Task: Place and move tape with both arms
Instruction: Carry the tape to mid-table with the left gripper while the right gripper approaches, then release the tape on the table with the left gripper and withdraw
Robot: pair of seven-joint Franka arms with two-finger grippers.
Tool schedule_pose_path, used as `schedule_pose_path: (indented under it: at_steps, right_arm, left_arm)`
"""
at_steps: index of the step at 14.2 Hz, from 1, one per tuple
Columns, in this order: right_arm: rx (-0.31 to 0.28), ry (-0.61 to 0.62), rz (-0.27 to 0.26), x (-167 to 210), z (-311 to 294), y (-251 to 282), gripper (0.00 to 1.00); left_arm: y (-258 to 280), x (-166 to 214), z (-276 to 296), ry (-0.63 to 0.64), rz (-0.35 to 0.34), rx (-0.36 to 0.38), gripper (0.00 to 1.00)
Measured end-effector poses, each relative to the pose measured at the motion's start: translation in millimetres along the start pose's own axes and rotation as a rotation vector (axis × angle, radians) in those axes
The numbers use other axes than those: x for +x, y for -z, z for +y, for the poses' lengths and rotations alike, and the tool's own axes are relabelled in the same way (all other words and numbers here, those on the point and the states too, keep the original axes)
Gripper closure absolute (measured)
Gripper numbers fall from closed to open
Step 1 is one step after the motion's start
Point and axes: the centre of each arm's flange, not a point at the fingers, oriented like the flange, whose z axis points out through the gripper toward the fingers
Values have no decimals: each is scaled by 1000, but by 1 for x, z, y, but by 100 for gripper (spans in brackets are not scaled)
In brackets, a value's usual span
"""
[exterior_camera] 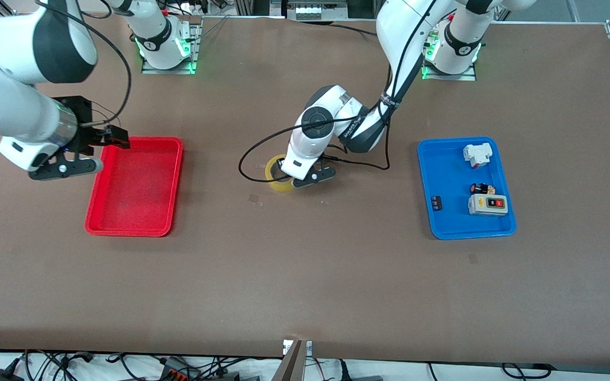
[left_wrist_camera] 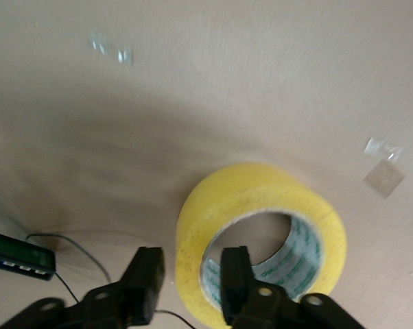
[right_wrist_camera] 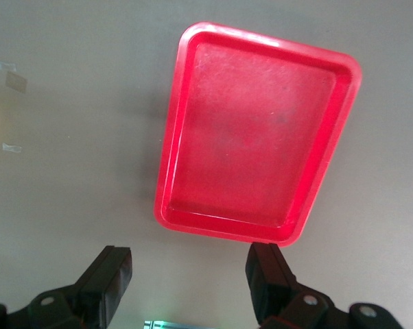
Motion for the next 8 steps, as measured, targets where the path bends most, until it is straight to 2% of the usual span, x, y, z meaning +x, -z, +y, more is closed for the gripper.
schedule_pose_path:
  at_steps: [3, 4, 6, 8]
  right_arm:
    - [1, 4, -26, 10, 0, -18, 0]
    - [0, 11, -23, 14, -4, -22, 0]
    - [9, 39, 1, 25, -29, -30, 0]
    - [38, 17, 34, 39, -83, -45, 0]
  left_arm:
    - [75, 22, -2, 26, 5, 4, 7]
    - [114, 35, -10, 48, 10, 0, 0]
    - [188, 70, -45, 105, 25, 9, 0]
    - [245, 110, -98, 138, 25, 50, 0]
